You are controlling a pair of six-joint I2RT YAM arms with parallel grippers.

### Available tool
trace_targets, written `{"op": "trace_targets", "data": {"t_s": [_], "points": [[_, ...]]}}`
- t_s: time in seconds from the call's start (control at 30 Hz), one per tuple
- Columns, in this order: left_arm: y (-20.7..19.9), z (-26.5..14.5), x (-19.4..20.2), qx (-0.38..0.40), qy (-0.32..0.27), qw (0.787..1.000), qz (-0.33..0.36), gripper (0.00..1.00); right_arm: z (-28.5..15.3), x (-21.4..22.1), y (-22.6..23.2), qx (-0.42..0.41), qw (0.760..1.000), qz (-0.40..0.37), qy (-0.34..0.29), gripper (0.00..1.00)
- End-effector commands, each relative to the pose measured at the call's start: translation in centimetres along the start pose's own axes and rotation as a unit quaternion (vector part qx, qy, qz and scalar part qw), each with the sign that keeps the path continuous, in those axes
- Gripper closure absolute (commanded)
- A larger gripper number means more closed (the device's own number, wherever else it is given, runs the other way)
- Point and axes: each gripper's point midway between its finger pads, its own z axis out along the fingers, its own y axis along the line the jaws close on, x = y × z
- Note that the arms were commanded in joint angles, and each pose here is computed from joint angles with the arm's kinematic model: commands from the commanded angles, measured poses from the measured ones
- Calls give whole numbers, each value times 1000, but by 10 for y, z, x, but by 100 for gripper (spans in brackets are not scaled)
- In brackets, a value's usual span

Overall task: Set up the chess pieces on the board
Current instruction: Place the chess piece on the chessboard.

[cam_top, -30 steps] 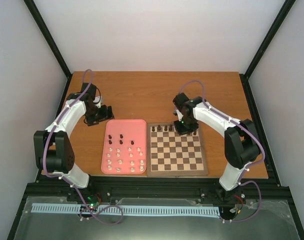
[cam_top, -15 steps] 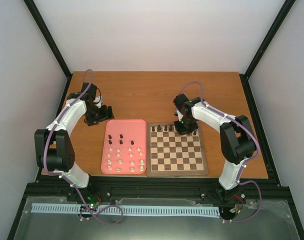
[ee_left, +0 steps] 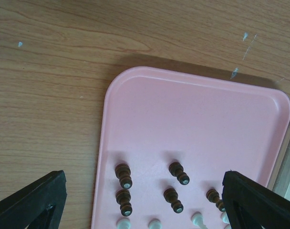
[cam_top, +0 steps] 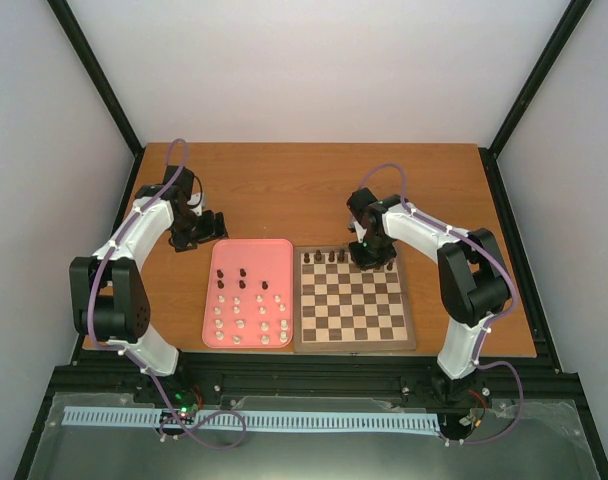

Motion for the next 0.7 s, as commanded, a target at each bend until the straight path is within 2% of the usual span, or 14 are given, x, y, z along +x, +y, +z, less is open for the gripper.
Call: {"op": "trace_targets", "data": {"t_s": [0.0,0.27,0.37,0.67], "points": [[-4,-7,-11,1,-14,1000,11,0,6,2,-6,6,1000,3,6,86],[-4,-7,-10,0,-12,1000,12,0,4,3,-6,5,1000,2,6,83],[-4,-6,-10,1,-12,1000,12,0,1,3,-4,-1,1000,-2,2,79],[-4,-7,-10,2,-12,1000,12,0,-34,7,5,-27,999,-3,-25,71]]}}
